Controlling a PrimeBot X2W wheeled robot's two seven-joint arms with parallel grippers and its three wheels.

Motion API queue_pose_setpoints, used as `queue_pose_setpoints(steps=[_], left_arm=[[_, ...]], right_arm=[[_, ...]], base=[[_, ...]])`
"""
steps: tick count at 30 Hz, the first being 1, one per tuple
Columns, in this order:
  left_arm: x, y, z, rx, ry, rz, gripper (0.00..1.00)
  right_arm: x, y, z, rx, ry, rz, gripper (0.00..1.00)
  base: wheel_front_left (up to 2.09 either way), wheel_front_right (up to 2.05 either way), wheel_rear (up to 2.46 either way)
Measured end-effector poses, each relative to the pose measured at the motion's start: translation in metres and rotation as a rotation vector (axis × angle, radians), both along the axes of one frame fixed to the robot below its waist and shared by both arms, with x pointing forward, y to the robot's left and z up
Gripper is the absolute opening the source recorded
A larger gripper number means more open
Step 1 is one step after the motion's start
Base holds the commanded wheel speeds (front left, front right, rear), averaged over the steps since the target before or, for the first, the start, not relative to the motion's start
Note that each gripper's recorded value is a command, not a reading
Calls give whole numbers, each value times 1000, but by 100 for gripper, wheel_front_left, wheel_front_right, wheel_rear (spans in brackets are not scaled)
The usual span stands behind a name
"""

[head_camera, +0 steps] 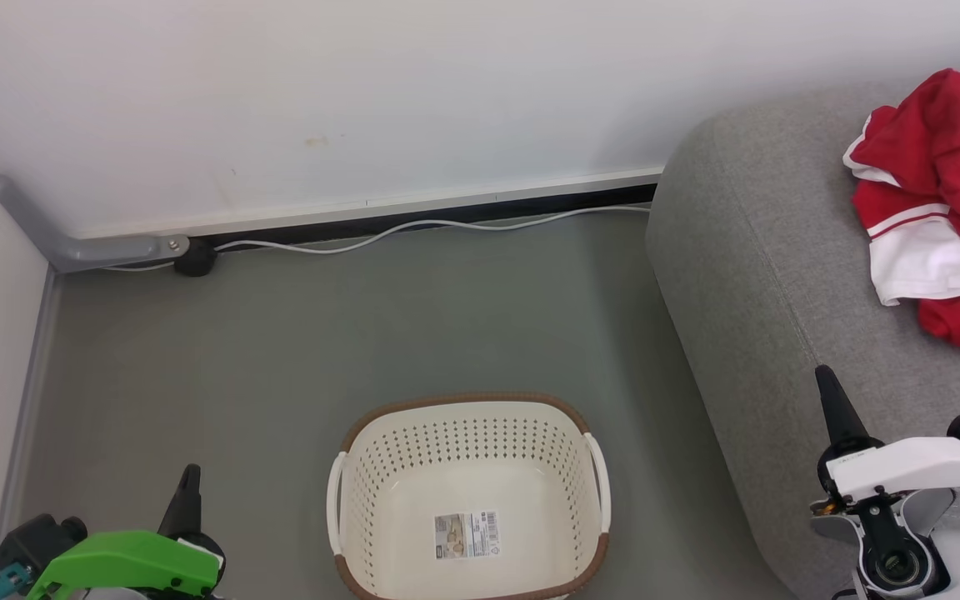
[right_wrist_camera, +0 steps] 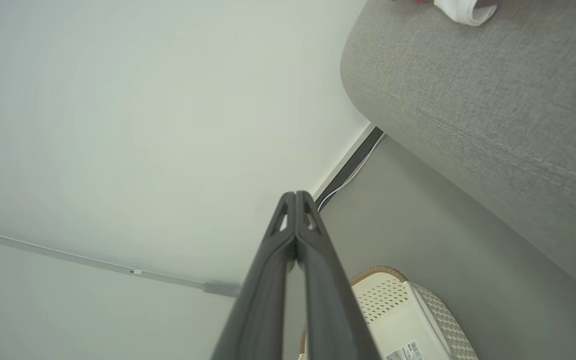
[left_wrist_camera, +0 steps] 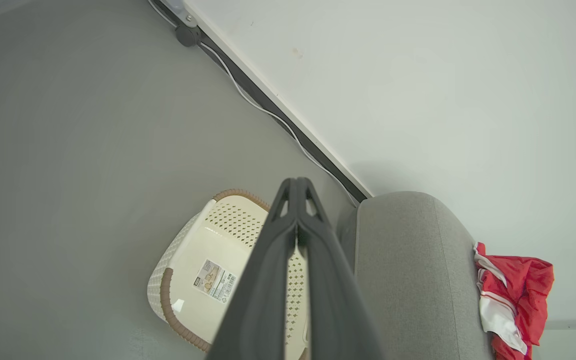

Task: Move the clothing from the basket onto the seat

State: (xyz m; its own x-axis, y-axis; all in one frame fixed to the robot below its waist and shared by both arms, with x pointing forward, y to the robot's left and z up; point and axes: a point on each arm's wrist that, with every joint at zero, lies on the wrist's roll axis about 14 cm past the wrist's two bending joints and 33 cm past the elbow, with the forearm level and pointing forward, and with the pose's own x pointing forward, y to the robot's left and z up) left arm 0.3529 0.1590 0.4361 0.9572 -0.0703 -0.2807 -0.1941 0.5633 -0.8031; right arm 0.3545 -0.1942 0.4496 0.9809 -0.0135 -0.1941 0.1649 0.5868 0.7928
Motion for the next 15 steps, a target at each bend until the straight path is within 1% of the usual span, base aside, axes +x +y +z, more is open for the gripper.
queue_pose_setpoints(steps=[15], left_arm=[[7, 7, 11, -186, -28, 55, 0]], right_arm=[[6, -4, 8, 203, -19, -47, 0]], base=[[0, 0, 0]])
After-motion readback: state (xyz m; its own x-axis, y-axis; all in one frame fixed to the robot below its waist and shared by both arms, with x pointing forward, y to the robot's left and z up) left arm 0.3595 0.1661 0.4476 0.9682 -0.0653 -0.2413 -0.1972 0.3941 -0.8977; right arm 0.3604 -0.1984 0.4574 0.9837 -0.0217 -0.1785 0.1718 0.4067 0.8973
